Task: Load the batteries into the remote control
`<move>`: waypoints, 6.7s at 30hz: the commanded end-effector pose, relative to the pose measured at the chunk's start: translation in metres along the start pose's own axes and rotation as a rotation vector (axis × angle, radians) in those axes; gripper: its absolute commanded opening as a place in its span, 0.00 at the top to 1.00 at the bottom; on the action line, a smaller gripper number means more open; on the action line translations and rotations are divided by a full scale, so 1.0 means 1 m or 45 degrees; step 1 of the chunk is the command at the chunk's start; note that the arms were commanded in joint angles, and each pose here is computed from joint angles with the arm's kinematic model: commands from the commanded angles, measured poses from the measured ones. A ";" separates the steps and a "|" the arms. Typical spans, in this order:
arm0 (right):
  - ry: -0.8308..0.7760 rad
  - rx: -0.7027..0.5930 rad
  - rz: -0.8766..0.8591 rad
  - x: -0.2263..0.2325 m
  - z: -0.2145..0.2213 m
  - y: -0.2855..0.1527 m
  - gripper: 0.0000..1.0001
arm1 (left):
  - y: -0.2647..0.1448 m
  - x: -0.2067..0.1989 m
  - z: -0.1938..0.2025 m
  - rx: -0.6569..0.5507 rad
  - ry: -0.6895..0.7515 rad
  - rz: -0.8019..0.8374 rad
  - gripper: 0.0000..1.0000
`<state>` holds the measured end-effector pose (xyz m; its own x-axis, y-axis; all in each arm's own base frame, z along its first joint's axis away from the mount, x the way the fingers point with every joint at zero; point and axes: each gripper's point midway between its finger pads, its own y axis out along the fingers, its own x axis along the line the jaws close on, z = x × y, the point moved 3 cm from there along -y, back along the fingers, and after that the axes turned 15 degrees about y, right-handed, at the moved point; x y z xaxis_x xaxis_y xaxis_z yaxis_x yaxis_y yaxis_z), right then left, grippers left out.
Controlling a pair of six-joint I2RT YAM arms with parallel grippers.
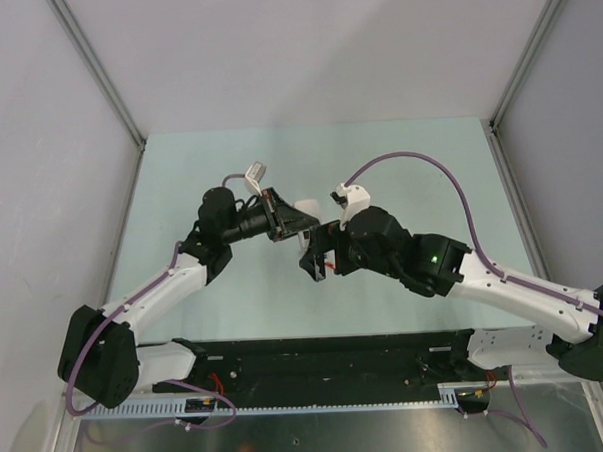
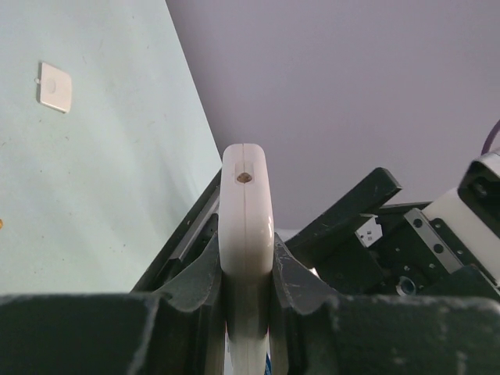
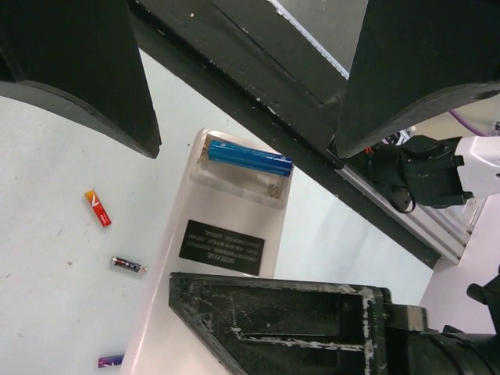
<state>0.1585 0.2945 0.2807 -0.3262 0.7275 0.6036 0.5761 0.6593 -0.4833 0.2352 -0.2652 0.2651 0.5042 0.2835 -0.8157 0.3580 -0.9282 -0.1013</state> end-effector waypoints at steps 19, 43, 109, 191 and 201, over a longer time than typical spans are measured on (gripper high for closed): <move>0.111 -0.046 -0.184 0.014 -0.013 -0.006 0.03 | -0.011 -0.024 -0.010 -0.095 0.040 0.111 1.00; 0.131 0.000 -0.157 0.006 -0.010 0.004 0.20 | -0.016 -0.034 -0.013 -0.125 0.057 0.140 1.00; 0.043 0.154 -0.112 -0.019 0.013 0.004 0.68 | -0.026 -0.064 -0.031 -0.162 0.074 0.244 1.00; 0.104 0.289 -0.163 -0.046 0.019 -0.005 0.44 | -0.032 -0.051 -0.025 -0.224 0.103 0.237 1.00; 0.289 0.129 -0.459 -0.018 0.003 -0.017 0.23 | -0.034 -0.048 -0.028 -0.285 0.133 0.214 1.00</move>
<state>0.1498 0.2625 0.2434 -0.2789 0.5435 0.7917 0.3531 0.8247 -0.4418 0.2247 -0.2450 0.3044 0.5639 0.1774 -0.8065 0.4166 -0.9044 0.0923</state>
